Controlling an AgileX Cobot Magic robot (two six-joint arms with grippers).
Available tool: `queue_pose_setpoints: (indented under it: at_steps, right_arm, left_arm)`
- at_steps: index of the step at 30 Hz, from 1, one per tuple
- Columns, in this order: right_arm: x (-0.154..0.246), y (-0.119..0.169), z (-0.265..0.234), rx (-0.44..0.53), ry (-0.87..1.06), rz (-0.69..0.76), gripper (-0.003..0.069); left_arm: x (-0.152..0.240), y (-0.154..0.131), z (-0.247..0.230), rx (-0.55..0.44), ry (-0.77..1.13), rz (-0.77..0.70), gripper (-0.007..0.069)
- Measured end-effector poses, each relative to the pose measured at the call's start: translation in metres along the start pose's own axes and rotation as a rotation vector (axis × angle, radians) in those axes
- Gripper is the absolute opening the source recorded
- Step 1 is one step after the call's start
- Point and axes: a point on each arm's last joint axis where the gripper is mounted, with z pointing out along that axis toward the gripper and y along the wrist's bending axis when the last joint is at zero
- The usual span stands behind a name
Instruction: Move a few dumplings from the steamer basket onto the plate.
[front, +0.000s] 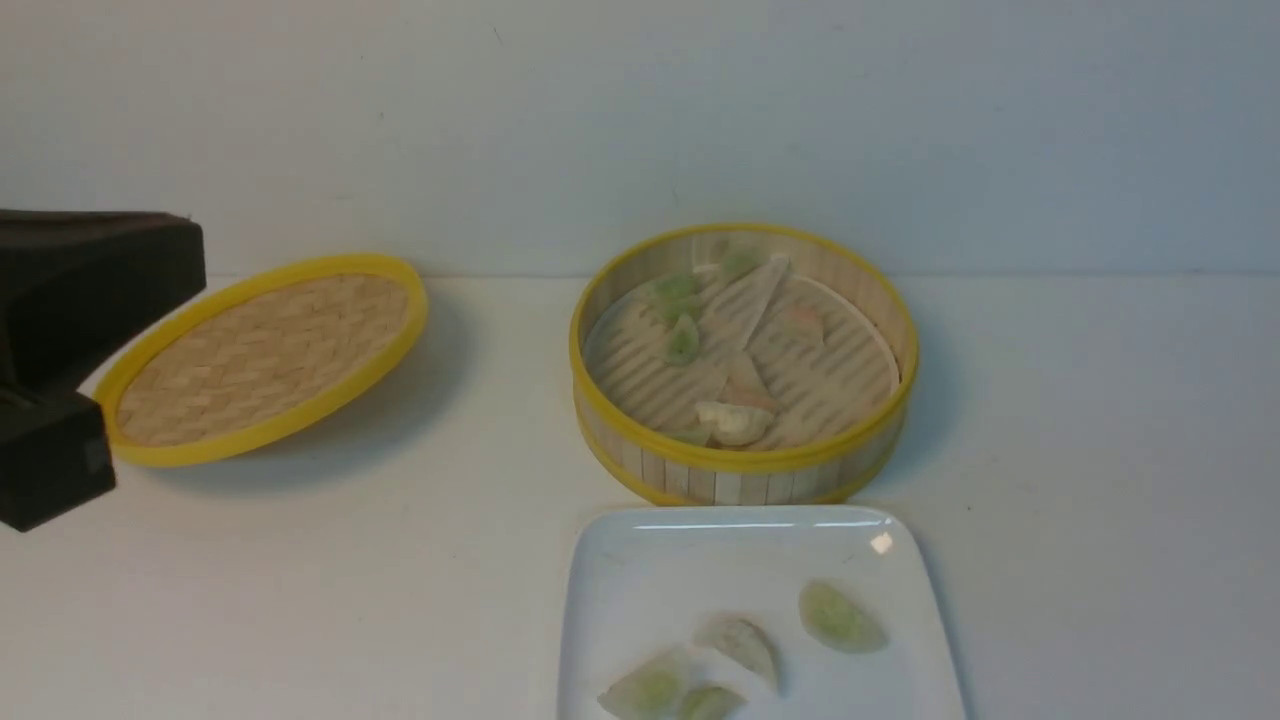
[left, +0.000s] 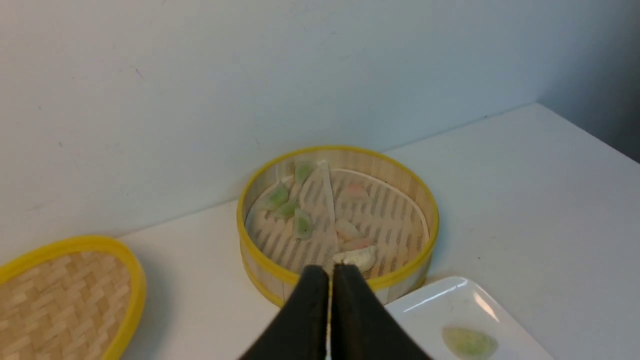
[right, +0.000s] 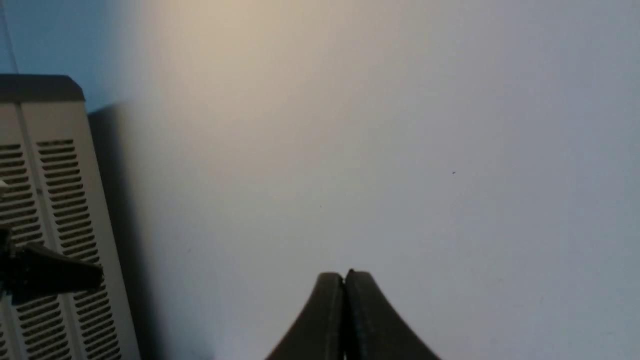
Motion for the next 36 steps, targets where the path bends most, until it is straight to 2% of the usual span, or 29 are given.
queue_pose_setpoints:
  at_steps: [7, 18, 29, 36]
  right_arm:
    - [0.000, 0.000, 0.000, -0.001, -0.005, 0.001, -0.0015]
    - [0.000, 0.000, 0.000, -0.001, -0.005, 0.001, -0.0015]
    - [0.000, 0.000, 0.000, -0.001, -0.005, 0.001, -0.0015]
    - [0.000, 0.000, 0.000, -0.001, -0.005, 0.001, -0.0015]
  left_arm:
    - [0.009, 0.003, -0.009, -0.015, 0.028, 0.015, -0.0006]
    - [0.022, 0.010, -0.051, -0.040, -0.092, 0.040, -0.0006]
    - [0.022, 0.010, -0.052, -0.040, -0.096, 0.039, -0.0006]
    - [0.027, 0.013, -0.048, -0.069, -0.098, 0.087, -0.0006]
